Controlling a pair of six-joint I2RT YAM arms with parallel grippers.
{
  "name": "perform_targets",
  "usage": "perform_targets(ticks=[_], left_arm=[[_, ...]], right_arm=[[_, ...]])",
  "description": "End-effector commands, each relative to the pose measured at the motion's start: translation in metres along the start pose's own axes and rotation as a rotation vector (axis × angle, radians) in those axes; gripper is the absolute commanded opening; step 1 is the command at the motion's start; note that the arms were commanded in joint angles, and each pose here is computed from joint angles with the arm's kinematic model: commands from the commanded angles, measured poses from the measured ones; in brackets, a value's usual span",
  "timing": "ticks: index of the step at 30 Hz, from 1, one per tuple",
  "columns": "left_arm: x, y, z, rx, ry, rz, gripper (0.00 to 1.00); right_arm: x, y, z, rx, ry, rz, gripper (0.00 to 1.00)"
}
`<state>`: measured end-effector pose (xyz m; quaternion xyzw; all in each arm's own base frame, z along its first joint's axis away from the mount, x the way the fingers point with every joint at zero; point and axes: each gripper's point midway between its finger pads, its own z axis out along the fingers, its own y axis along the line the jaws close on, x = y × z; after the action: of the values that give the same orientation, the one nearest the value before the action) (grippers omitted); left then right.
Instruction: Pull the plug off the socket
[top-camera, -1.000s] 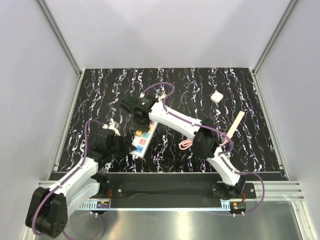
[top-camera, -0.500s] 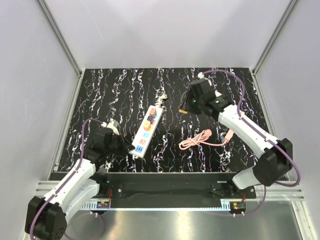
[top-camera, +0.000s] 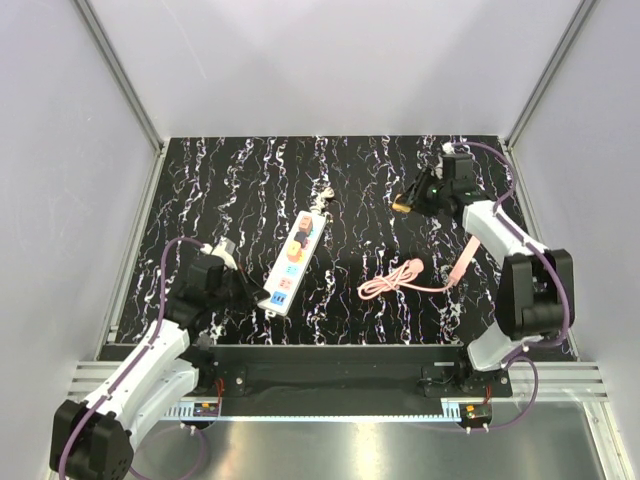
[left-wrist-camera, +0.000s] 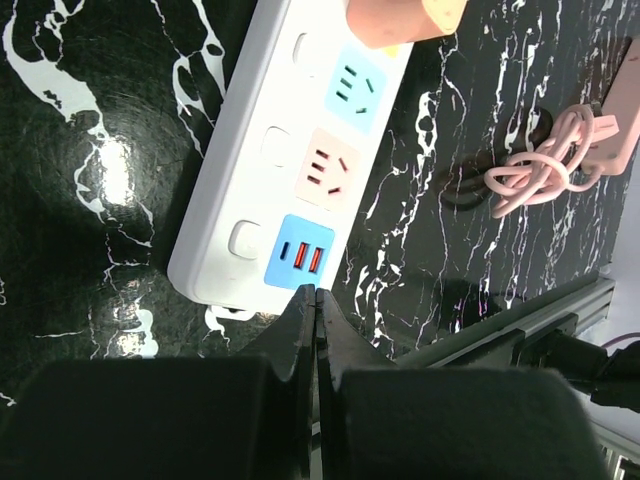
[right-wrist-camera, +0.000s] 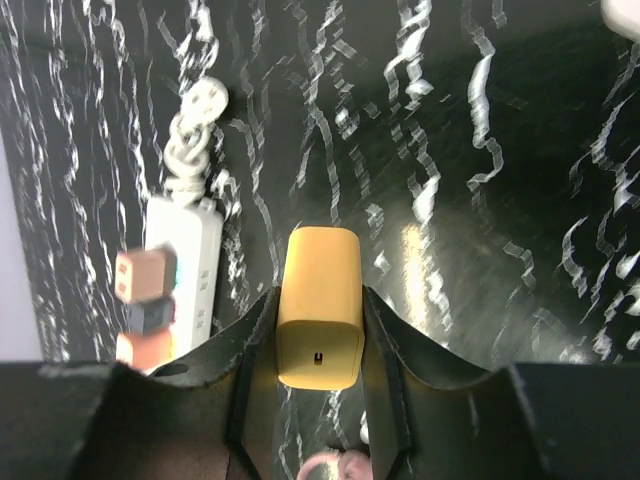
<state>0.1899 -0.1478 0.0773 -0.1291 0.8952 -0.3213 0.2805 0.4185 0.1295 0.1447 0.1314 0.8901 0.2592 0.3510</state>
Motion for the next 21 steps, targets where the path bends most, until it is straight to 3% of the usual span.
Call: perform_targets(ticks=[1,6,11,18,21], left_arm=[[-0.007,-0.018,-0.007,0.058,-0.003,0.008,0.0],[-0.01,-0.021,-0.009,0.067,-0.015,0.011,0.0],[-0.009,-0.02,-0.009,0.067,-0.015,0.011,0.0],[-0.009,-0.028,-0.011,0.096,-0.008,-0.012,0.0],[-0.008,-0.028,-0.012,0.102,-0.01,-0.014,0.0]], right_arm=[[-0.021,-0.004,0.013,-0.165,0.006,0.032,0.01],[-0.011,-0.034,0.034,-0.141,0.064,0.028,0.08],[0.001,-0.048,0.047,-0.12,0.104,0.011,0.07],[-0.016,-0.077,0.056,-0.062,0.075,0.069,0.07],[-0.016,-0.084,0.064,-0.051,0.082,0.087,0.11]])
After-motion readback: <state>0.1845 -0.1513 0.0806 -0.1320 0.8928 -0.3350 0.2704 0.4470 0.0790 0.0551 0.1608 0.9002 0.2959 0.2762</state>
